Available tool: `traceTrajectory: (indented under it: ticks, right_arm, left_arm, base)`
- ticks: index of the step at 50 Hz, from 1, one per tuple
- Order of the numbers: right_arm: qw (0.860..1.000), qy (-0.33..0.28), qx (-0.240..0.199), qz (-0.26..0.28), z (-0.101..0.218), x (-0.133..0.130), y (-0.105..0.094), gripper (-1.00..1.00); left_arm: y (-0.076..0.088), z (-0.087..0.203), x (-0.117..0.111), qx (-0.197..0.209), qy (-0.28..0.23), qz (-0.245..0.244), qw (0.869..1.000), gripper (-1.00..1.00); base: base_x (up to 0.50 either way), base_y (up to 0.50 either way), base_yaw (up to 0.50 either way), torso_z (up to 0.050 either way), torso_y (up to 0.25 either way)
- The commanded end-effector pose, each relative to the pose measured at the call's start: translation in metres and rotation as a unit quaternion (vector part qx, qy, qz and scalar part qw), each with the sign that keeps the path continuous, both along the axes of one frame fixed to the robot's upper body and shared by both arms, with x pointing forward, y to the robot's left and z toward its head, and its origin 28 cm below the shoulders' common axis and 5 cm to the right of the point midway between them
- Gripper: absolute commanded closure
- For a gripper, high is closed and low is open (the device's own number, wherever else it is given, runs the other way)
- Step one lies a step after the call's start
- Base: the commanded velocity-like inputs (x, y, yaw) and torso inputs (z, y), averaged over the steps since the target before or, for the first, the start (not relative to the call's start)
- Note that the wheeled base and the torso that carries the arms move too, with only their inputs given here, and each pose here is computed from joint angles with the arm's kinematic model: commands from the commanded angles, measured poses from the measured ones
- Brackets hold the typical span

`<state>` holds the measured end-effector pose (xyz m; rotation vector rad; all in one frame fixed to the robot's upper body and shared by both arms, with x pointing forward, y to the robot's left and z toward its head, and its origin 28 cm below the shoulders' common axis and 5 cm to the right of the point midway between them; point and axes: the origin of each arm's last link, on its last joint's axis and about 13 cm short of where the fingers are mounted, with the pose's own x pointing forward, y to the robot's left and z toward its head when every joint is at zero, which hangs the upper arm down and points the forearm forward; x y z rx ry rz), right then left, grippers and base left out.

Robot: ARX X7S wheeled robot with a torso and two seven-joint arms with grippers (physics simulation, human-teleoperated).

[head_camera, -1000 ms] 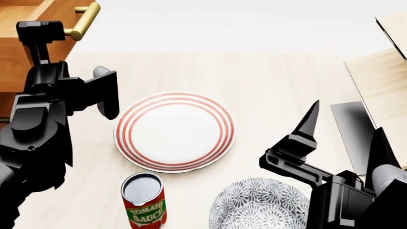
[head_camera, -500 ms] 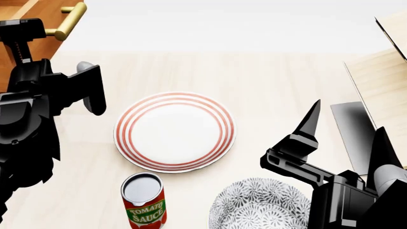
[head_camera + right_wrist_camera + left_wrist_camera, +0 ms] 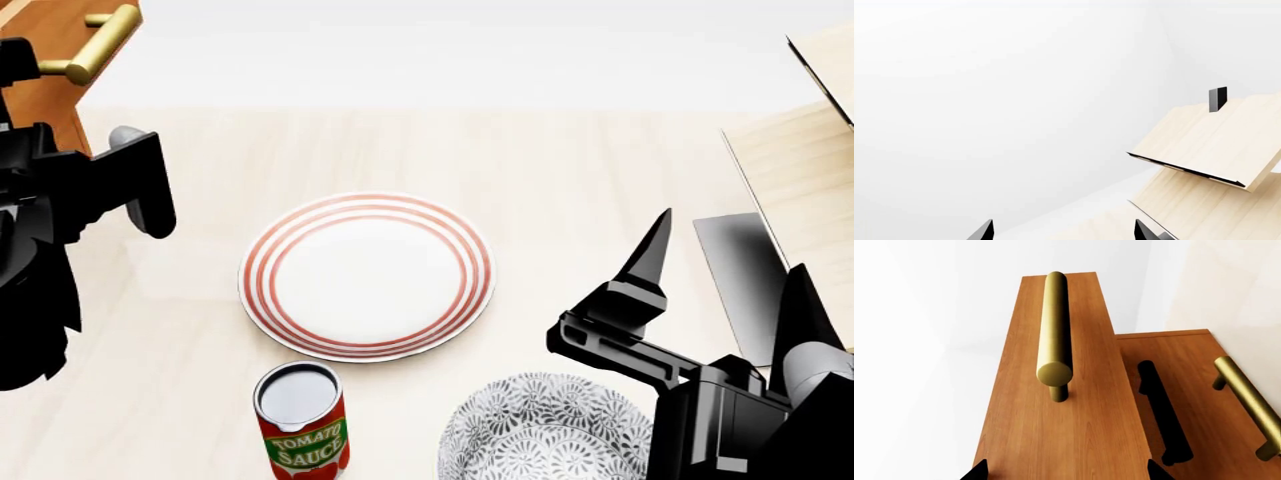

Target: Close the top drawer of the cabinet.

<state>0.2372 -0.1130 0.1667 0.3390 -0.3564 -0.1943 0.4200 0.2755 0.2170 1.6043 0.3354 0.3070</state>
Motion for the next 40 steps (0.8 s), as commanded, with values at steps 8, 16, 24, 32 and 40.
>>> traceTrajectory:
  ticks: [8, 16, 24, 32, 40]
  right_arm:
    - [1.0, -0.003, -0.004, -0.001, 0.002, -0.001, -0.003, -1.0]
    - [1.0, -0.003, -0.005, 0.0, 0.002, -0.002, -0.003, -1.0]
    - [1.0, -0.007, -0.004, -0.006, 0.004, -0.003, -0.005, -1.0]
    - [1.0, -0.006, -0.005, -0.004, 0.005, -0.003, -0.004, -1.0]
    - [1.0, -0.007, -0.005, -0.003, 0.005, -0.003, -0.004, -1.0]
  left_arm:
    - [0.03, -0.005, -0.009, -0.012, 0.001, 0.05, 0.999, -1.0]
    - [0.041, -0.008, -0.015, -0.021, 0.004, 0.067, 0.998, -1.0]
    - [0.054, -0.007, -0.018, -0.017, 0.006, 0.084, 0.996, -1.0]
    - [0.065, -0.004, -0.024, -0.019, 0.002, 0.098, 0.995, -1.0]
    - [0.076, 0.0, -0.031, -0.028, -0.006, 0.117, 0.993, -1.0]
  base:
    - [0.0, 0.0, 0.0, 0.0, 0.0]
    - [0.0, 0.0, 0.0, 0.0, 0.0]
    - [0.0, 0.0, 0.0, 0.0, 0.0]
    - [0.0, 0.0, 0.0, 0.0, 0.0]
    - [0.0, 0.0, 0.0, 0.0, 0.001]
